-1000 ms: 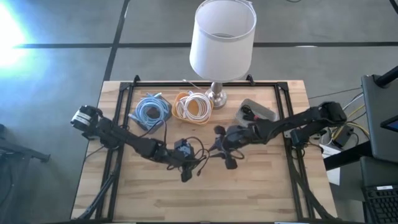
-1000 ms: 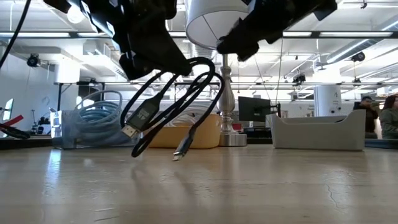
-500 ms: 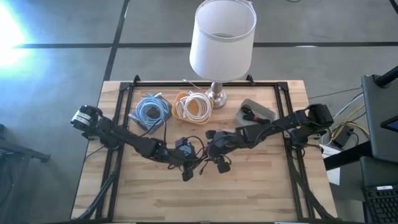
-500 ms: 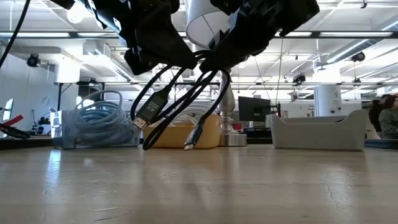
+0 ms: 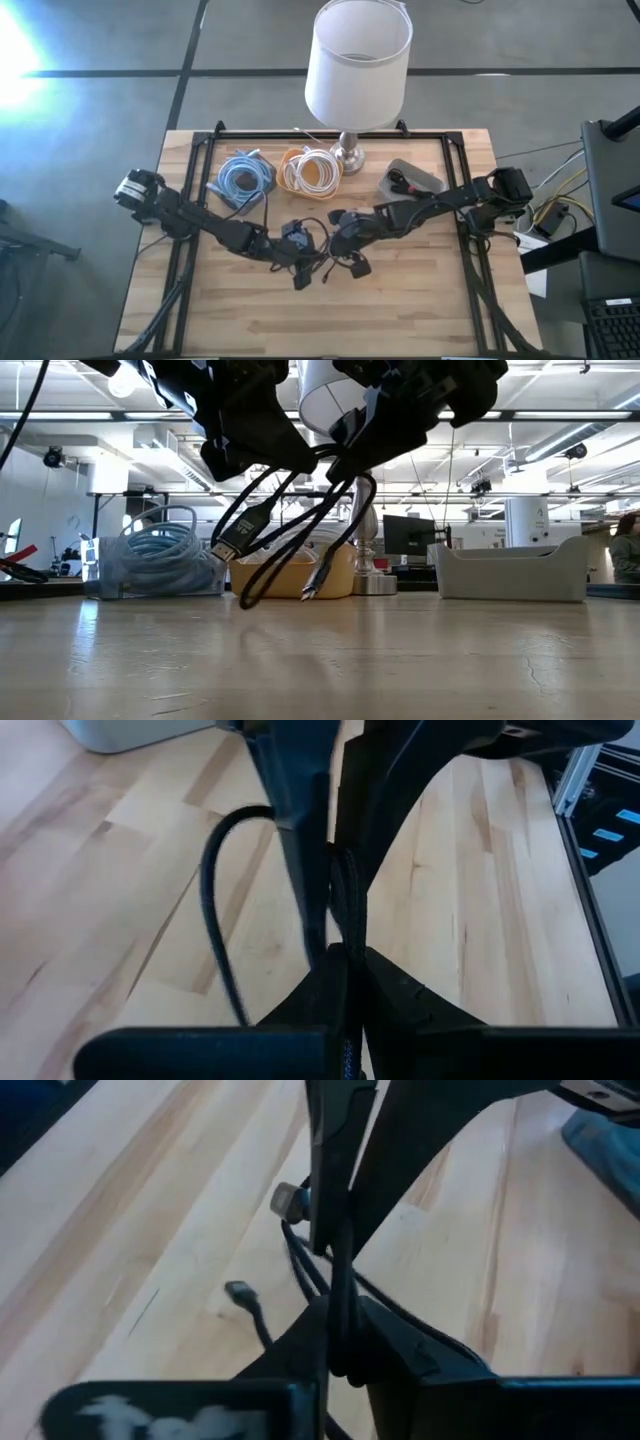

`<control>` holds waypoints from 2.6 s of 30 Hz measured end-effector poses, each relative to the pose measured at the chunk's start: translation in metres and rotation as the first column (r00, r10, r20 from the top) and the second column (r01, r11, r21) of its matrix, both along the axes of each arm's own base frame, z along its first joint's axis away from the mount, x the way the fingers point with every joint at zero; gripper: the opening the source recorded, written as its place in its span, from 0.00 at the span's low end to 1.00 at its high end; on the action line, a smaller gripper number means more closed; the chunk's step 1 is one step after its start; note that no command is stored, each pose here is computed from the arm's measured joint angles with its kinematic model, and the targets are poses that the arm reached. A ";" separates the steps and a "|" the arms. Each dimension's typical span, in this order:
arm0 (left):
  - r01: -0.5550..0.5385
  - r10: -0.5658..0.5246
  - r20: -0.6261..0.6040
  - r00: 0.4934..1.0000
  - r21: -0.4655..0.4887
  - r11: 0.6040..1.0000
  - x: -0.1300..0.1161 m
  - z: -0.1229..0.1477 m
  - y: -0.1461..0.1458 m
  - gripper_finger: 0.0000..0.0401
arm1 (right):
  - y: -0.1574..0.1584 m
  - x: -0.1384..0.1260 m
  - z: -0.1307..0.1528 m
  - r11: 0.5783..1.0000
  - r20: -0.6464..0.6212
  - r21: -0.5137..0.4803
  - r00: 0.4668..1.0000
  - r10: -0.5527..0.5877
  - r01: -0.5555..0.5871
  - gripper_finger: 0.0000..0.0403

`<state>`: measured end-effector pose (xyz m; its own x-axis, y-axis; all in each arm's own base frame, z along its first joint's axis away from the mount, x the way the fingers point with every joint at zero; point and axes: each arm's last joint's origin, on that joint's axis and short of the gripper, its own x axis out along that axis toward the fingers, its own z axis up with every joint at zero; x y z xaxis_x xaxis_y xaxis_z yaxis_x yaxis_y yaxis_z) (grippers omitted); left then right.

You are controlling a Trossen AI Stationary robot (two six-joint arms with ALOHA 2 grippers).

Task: Sort HDMI cables
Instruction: Put the black HDMI cable into the gray bin

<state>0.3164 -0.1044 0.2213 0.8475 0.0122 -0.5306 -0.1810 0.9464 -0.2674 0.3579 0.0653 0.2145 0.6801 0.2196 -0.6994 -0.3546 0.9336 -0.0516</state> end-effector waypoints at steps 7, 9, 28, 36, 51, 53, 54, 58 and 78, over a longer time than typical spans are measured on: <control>-0.001 0.001 -0.001 1.000 0.000 1.000 0.000 0.000 0.000 0.05 | 0.000 0.000 0.000 1.000 -0.003 -0.009 1.000 0.009 -0.009 0.06; -0.001 0.001 -0.002 1.000 -0.001 1.000 0.000 0.000 0.000 0.05 | 0.000 0.000 0.000 1.000 -0.003 -0.007 1.000 0.006 -0.006 0.07; -0.045 0.045 -0.003 0.999 0.026 0.999 -0.001 -0.003 0.001 0.30 | -0.002 -0.008 -0.005 0.999 -0.111 -0.021 0.993 -0.038 0.036 0.06; -0.052 0.052 -0.005 0.999 0.031 0.998 -0.001 -0.003 0.002 0.30 | -0.006 -0.027 0.008 0.993 -0.199 -0.039 0.973 -0.117 0.112 0.06; -0.057 0.058 -0.021 0.998 0.029 0.998 -0.002 -0.004 0.002 0.30 | -0.032 -0.126 0.044 0.623 0.149 -0.436 0.735 -0.662 0.649 0.06; -0.057 0.058 -0.021 0.998 0.029 0.998 -0.002 -0.004 0.002 0.30 | -0.039 -0.143 0.040 0.574 0.197 -0.424 0.690 -0.697 0.701 0.07; -0.057 0.058 -0.021 0.998 0.029 0.998 -0.002 -0.004 0.002 0.30 | -0.042 -0.152 0.038 0.548 0.218 -0.417 0.665 -0.714 0.725 0.08; -0.057 0.058 -0.021 0.998 0.029 0.998 -0.002 -0.004 0.002 0.30 | -0.055 -0.184 0.027 0.456 0.297 -0.368 0.567 -0.768 0.810 0.09; -0.063 0.063 -0.019 0.998 0.032 0.998 -0.002 -0.004 0.003 0.30 | -0.065 -0.225 -0.017 0.466 0.310 -0.237 0.521 -0.795 0.852 0.09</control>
